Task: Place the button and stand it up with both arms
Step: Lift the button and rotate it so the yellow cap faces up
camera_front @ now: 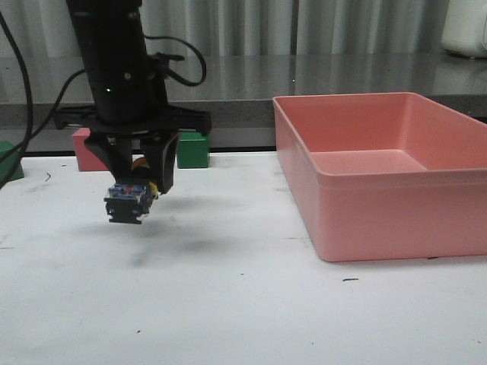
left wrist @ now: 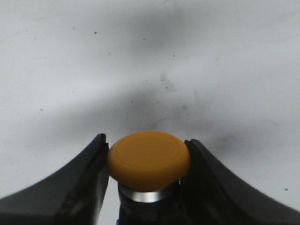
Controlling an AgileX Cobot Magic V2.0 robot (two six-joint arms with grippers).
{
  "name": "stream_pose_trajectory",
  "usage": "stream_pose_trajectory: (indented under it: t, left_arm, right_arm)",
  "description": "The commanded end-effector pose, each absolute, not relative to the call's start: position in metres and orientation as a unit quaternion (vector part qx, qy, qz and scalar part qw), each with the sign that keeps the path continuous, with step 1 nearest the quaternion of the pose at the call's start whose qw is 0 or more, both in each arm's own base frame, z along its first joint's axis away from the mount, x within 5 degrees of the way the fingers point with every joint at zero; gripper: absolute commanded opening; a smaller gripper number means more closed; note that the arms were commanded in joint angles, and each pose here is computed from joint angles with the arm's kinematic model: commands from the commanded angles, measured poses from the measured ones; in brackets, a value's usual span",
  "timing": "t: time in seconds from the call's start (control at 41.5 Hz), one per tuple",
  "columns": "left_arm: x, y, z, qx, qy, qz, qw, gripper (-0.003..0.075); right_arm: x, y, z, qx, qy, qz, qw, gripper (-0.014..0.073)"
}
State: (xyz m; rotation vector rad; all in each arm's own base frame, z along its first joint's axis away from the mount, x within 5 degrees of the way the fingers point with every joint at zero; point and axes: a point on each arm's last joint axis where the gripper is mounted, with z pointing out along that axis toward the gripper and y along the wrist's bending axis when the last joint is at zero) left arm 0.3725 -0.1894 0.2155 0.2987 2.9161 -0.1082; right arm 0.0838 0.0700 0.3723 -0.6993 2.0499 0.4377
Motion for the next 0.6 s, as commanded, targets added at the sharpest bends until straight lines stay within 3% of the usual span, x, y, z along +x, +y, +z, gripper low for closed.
stream_pose_trajectory:
  t: [0.0, 0.241, 0.578]
  left_arm:
    - [0.368, -0.176, 0.262, 0.113, 0.979, -0.056, 0.162, 0.0199]
    - [0.357, -0.15, 0.28, 0.128, 0.958, -0.067, 0.247, 0.0199]
    - [0.324, -0.111, 0.269, 0.142, 0.9, -0.072, 0.405, 0.0199]
  right_arm:
    - [0.086, 0.07, 0.384, -0.276, 0.809, 0.187, 0.484, 0.0468]
    - [0.086, 0.07, 0.384, -0.276, 0.809, 0.187, 0.484, 0.0468]
    - [0.085, 0.07, 0.384, -0.276, 0.81, 0.187, 0.484, 0.0468]
